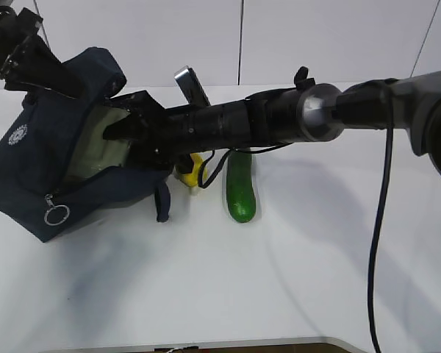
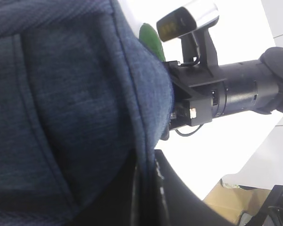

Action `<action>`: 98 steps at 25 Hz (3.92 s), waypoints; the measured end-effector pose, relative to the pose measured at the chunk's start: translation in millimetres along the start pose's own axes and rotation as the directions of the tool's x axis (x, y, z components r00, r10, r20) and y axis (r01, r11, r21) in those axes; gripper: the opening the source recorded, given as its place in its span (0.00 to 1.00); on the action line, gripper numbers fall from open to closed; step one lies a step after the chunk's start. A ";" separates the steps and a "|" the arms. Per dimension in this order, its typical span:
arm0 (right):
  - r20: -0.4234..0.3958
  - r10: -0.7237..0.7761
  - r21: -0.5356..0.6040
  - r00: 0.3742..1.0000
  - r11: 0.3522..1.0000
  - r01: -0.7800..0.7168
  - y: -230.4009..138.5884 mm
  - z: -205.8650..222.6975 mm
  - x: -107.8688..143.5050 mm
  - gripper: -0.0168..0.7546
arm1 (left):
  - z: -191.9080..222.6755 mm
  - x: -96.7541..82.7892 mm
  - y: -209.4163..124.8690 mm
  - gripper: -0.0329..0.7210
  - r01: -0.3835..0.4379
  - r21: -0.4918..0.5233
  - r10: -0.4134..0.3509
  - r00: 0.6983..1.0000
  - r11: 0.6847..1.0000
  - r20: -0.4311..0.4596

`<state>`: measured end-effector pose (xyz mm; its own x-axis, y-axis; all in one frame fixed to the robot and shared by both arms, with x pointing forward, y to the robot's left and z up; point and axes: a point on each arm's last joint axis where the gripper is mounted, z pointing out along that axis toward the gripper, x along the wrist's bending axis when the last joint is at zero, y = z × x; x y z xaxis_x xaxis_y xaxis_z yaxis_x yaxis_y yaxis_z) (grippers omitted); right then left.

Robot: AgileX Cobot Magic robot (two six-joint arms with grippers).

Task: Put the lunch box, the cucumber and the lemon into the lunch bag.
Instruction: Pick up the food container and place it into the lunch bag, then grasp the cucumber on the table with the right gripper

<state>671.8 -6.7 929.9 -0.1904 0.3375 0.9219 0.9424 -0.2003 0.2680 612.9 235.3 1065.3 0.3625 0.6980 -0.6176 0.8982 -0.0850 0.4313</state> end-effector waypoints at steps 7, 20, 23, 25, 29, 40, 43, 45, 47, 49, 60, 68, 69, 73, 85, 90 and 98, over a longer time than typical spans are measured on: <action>-0.057 0.010 0.031 0.998 0.999 -0.008 -1.4 -0.1 7.2 0.59 | 0.0 0.4 0.1 0.03 -0.001 -0.001 0.001 1.000 1.000 -0.004; -0.166 -0.062 0.121 0.984 0.989 0.083 -5.9 -7.4 13.3 0.59 | 0.0 0.6 0.1 0.03 -0.002 -0.001 0.002 1.000 1.000 -0.007; -0.156 -0.099 0.140 0.983 0.983 0.121 -3.4 -14.0 14.1 0.59 | 0.0 0.6 0.1 0.03 -0.002 -0.001 0.002 1.000 1.000 -0.007; -0.137 -0.150 0.160 0.979 0.972 0.171 -3.0 -18.8 19.3 0.59 | 0.0 0.6 0.1 0.03 -0.002 -0.001 0.002 1.000 1.000 -0.007; -0.112 -0.250 0.185 0.962 0.946 0.267 -1.5 -30.5 38.0 0.59 | 0.0 0.4 0.2 0.03 -0.001 -0.003 0.001 1.000 1.000 -0.004; 0.075 -0.481 0.326 0.874 0.840 0.434 -3.5 -63.8 73.4 0.60 | -0.8 0.6 -0.6 0.03 0.001 0.006 -0.001 1.000 1.000 0.002; 0.151 -0.533 0.362 0.833 0.813 0.455 -2.8 -76.4 83.1 0.60 | -0.8 0.6 -0.9 0.03 0.001 0.008 -0.001 1.000 1.000 0.001; 0.219 -0.554 0.389 0.803 0.804 0.449 -2.1 -85.4 87.4 0.60 | -0.8 0.6 -0.9 0.03 0.001 0.009 -0.001 1.000 1.000 0.002; 0.301 -0.579 0.413 0.758 0.795 0.444 -0.6 -96.1 91.5 0.60 | -0.8 0.2 -1.5 0.03 0.001 0.016 -0.001 1.000 1.000 0.006; 0.384 -0.596 0.437 0.705 0.790 0.430 1.3 -106.5 93.2 0.60 | -0.8 0.1 -2.3 0.03 -0.001 0.024 0.001 1.000 1.000 0.007; 0.657 -0.519 0.456 0.546 0.851 0.260 4.5 -134.7 84.9 0.60 | -1.0 0.2 -2.6 0.03 0.000 0.027 0.000 1.000 1.000 0.009; 0.693 -0.487 0.397 0.532 0.873 0.282 10.2 -134.5 84.6 0.60 | -1.0 0.2 -2.6 0.03 0.000 0.027 0.000 1.000 1.000 0.009; 0.694 -0.485 0.386 0.532 0.875 0.293 11.5 -134.0 85.0 0.60 | -1.0 0.2 -2.6 0.03 0.000 0.027 0.000 1.000 1.000 0.009; 0.703 -0.467 0.360 0.537 0.884 0.298 14.8 -126.8 75.9 0.60 | -1.0 0.2 -2.6 0.03 0.000 0.027 0.000 1.000 1.000 0.009; 0.753 -0.432 0.347 0.497 0.901 0.259 20.3 -104.5 28.9 0.71 | -1.1 0.0 -2.8 0.03 0.000 0.030 0.000 1.000 1.000 0.011; 0.770 -0.401 0.314 0.496 0.915 0.253 22.5 -98.0 17.1 0.71 | -1.1 0.0 -2.8 0.03 0.000 0.030 0.000 1.000 1.000 0.011; 0.780 -0.388 0.325 0.492 0.922 0.212 20.0 -87.9 -5.5 0.71 | -1.1 0.0 -2.8 0.03 0.000 0.030 0.000 1.000 1.000 0.011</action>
<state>667.5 -93.4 954.8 -0.2444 0.9607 0.1314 0.9178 0.1855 0.3511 610.1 236.3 1064.8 0.3653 0.6902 -0.6247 0.9051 -0.1066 0.4116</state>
